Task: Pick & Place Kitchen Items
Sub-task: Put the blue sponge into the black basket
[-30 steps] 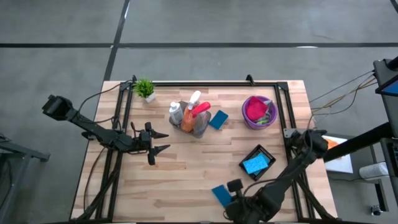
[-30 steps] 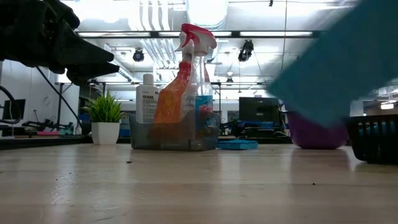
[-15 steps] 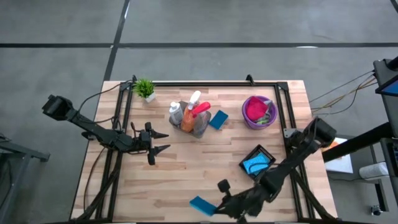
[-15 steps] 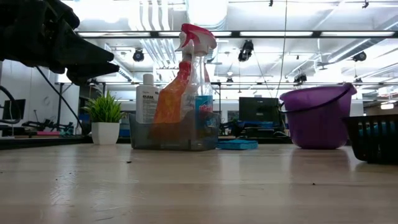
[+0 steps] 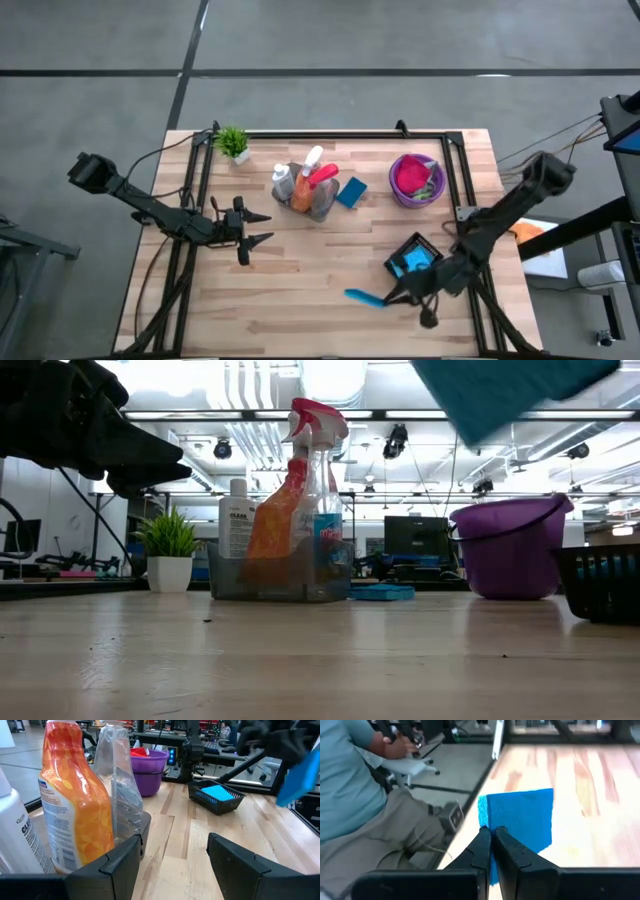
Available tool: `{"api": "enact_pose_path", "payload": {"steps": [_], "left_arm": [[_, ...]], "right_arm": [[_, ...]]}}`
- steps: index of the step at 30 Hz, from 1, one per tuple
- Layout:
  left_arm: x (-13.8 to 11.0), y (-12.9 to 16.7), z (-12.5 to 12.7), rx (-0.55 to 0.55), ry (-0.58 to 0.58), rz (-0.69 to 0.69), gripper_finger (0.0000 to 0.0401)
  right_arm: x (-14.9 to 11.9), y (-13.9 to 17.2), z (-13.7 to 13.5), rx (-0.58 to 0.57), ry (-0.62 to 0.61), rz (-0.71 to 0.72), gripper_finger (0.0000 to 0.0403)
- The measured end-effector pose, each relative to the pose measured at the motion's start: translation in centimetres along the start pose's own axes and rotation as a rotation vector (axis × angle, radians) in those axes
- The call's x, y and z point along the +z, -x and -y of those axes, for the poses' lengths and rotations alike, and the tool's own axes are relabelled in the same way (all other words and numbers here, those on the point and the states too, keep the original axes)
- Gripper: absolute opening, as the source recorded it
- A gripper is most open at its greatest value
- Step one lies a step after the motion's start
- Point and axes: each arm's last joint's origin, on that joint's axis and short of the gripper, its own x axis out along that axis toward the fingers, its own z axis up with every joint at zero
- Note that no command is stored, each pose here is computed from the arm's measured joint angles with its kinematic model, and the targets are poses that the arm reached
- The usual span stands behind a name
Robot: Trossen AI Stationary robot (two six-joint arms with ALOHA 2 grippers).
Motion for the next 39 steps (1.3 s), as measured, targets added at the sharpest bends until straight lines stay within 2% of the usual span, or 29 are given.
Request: {"api": "enact_pose_path", "payload": {"steps": [9, 18, 27, 32, 39], "left_arm": [[0.0, 0.0, 0.0, 0.0, 0.001, 0.0, 0.0231], [-0.1, 0.0, 0.0, 0.009, -0.004, -0.005, 0.0231], [-0.1, 0.0, -0.1, 0.017, -0.006, -0.007, 0.0231], [-0.1, 0.0, -0.1, 0.017, -0.006, -0.007, 0.0231], [-0.1, 0.0, -0.1, 0.018, -0.006, -0.007, 0.0231]], "right_arm": [[1.1, 6.0, 1.5, -0.056, -0.149, -0.13, 0.0018], [3.2, 9.9, 2.0, -0.248, -0.294, -0.399, 0.0018], [4.0, 9.7, 1.6, -0.443, -0.362, -0.647, 0.0018], [2.7, 8.2, 1.5, -0.551, -0.389, -0.788, 0.0018], [0.8, 4.8, 1.8, -0.689, -0.403, -0.893, 0.0018]]}}
